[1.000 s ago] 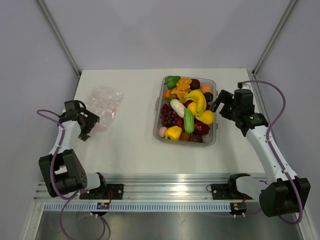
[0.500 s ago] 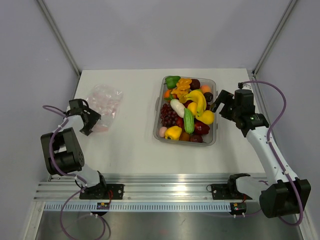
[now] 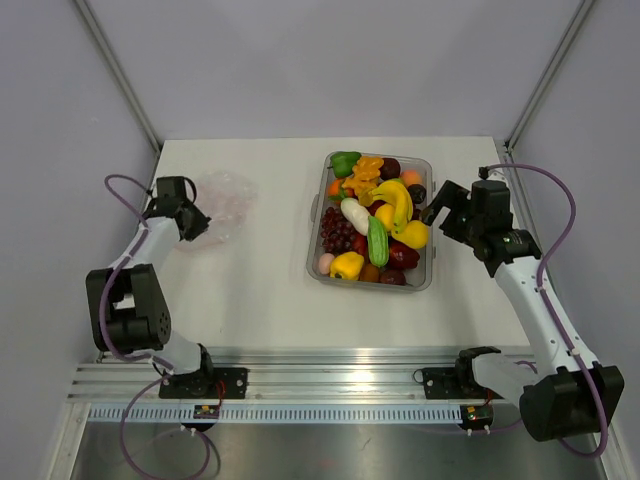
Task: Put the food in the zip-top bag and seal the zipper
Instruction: Pick up the zipper food storage bag at the center of the board, then open the zipper of the food storage bag.
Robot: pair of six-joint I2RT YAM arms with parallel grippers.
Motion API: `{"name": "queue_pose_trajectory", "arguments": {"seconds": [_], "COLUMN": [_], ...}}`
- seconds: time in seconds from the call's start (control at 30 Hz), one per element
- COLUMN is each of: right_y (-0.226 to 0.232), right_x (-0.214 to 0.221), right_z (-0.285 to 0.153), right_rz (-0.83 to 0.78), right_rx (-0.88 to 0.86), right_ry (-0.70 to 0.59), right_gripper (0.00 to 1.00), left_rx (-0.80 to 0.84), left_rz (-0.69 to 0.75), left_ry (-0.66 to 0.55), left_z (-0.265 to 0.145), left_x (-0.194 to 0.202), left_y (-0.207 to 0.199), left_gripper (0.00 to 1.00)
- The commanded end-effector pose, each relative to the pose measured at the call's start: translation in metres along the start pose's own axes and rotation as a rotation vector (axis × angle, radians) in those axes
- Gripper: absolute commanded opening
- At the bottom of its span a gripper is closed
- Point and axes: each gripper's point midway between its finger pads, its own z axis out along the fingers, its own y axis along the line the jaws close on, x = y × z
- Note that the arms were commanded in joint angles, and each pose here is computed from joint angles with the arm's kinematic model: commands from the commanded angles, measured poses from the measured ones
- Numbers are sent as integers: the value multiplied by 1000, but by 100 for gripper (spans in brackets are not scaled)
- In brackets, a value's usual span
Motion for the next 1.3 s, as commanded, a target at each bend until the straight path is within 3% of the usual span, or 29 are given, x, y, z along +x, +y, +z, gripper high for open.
{"name": "queue_pose_trajectory", "arguments": {"seconds": [0.0, 0.07, 0.2, 0.3, 0.4, 0.5, 0.6, 0.67, 0.77, 1.0, 1.13, 1.27], "right_y": [8, 12, 32, 61, 96, 131, 156, 170, 196, 246, 267, 282], "right_x": [1, -2, -12, -12, -9, -6, -2, 0, 8, 18, 23, 33], "right_z": [-6, -9, -11, -9, -11, -22, -30, -33, -35, -34, -31, -26], "right_rz": [-8, -23, -67, -124, -177, -214, -207, -190, -215, -127, -106, -113], "right_rx": [-27, -37, -78, -112, -179, -270, -336, -383, -420, -506, -521, -526], "right_ry": [30, 29, 26, 65, 90, 79, 81, 97, 139, 199, 248, 274], "right_gripper": [99, 100, 99, 99, 99, 100, 100, 99, 100, 99, 99, 100], "left_rx": [187, 289, 344, 320, 323, 365, 396, 512, 610, 754, 1016, 1090], "left_rz": [194, 326, 508, 541, 483, 511, 642, 779, 900, 943, 944, 954], "left_ry": [-102, -112, -69, -131, -165, -142, -113, -44, -38, -3, 85, 124], "left_z": [-67, -103, -150, -174, -197, -207, -209, -213, -215, -217, -241, -246], "left_x": [-25, -23, -2, -12, -27, -22, -5, 24, 49, 74, 110, 125], "left_y": [-71, -106, -125, -127, -133, -143, -150, -159, -163, -177, -195, -204], "left_gripper": [0, 0, 0, 0, 0, 0, 0, 0, 0, 0, 0, 0]}}
